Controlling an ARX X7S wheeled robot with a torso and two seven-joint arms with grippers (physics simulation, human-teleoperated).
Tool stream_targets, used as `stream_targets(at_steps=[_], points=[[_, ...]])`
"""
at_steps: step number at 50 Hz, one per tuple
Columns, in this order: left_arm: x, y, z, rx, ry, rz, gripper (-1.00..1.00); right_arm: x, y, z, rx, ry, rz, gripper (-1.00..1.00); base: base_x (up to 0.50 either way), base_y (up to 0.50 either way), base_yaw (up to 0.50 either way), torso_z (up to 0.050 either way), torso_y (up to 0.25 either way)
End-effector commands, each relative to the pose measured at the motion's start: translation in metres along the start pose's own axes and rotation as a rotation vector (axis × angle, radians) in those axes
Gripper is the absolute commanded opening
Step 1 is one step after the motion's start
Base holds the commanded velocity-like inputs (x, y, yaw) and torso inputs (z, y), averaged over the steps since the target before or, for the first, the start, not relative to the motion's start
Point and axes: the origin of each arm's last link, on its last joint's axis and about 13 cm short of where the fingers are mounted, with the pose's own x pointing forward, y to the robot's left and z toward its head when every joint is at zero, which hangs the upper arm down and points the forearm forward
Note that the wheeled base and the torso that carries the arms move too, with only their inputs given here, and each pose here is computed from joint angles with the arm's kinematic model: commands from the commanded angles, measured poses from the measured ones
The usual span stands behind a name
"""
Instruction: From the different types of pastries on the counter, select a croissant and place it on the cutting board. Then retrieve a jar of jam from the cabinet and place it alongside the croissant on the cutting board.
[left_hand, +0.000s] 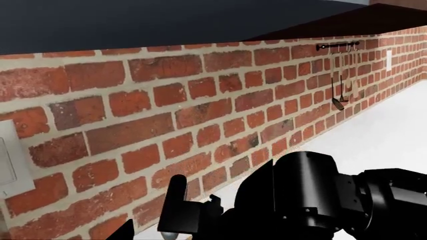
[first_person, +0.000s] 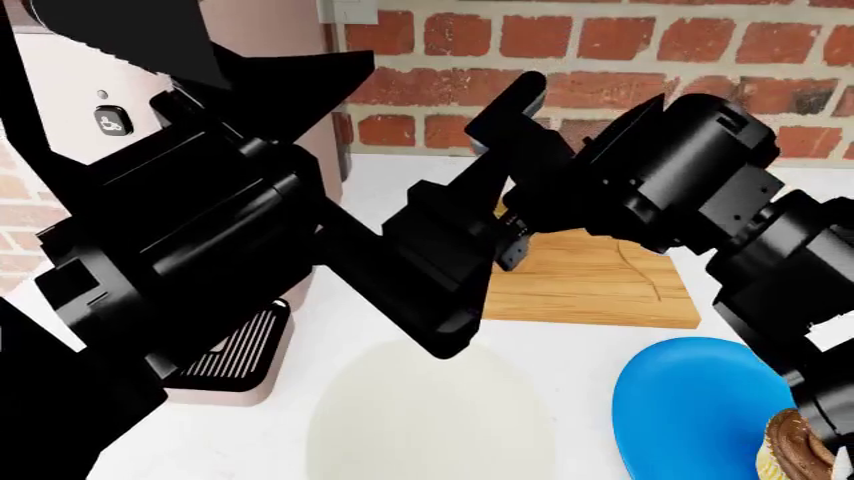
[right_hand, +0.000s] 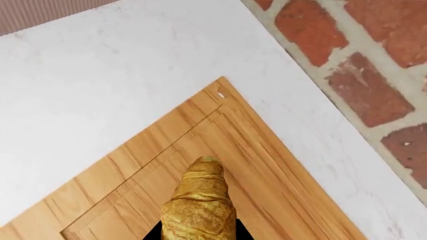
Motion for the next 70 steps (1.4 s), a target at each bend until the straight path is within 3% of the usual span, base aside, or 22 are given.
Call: stream_targets(at_steps=[1, 15, 31, 47, 59, 70], points=[[0.000, 0.000, -0.001, -0.001, 0.001, 0.001, 1.00, 0.006, 0.001, -0.001, -0.008, -0.003, 0.004, 1.00, 0.00, 0.00, 0.00, 0.000, 0.000], [0.000, 0.001, -0.001, -0.001, 0.001, 0.004, 1.00, -0.012, -0.007, 0.000, 0.005, -0.026, -0.047, 1.00, 0.00, 0.00, 0.00, 0.000, 0.000], [-0.001, 0.001, 0.001, -0.002, -0.012, 0.015, 1.00, -0.077, -0.012, -0.013, 0.042, -0.162, -0.158, 1.00, 0.00, 0.00, 0.00, 0.000, 0.000], [0.003, 0.008, 0.000, 0.000, -0.039, 0.092, 1.00, -0.111, 0.007, -0.056, 0.097, -0.399, -0.357, 1.00, 0.00, 0.00, 0.00, 0.000, 0.000], [0.004, 0.006, 0.002, -0.003, -0.047, 0.103, 1.00, -0.140, 0.036, -0.087, 0.056, -0.502, -0.437, 1.00, 0.00, 0.00, 0.00, 0.000, 0.000], [0.004, 0.004, 0.001, -0.003, -0.041, 0.093, 1.00, -0.175, 0.050, -0.110, 0.175, -0.686, -0.605, 1.00, 0.00, 0.00, 0.00, 0.000, 0.000]])
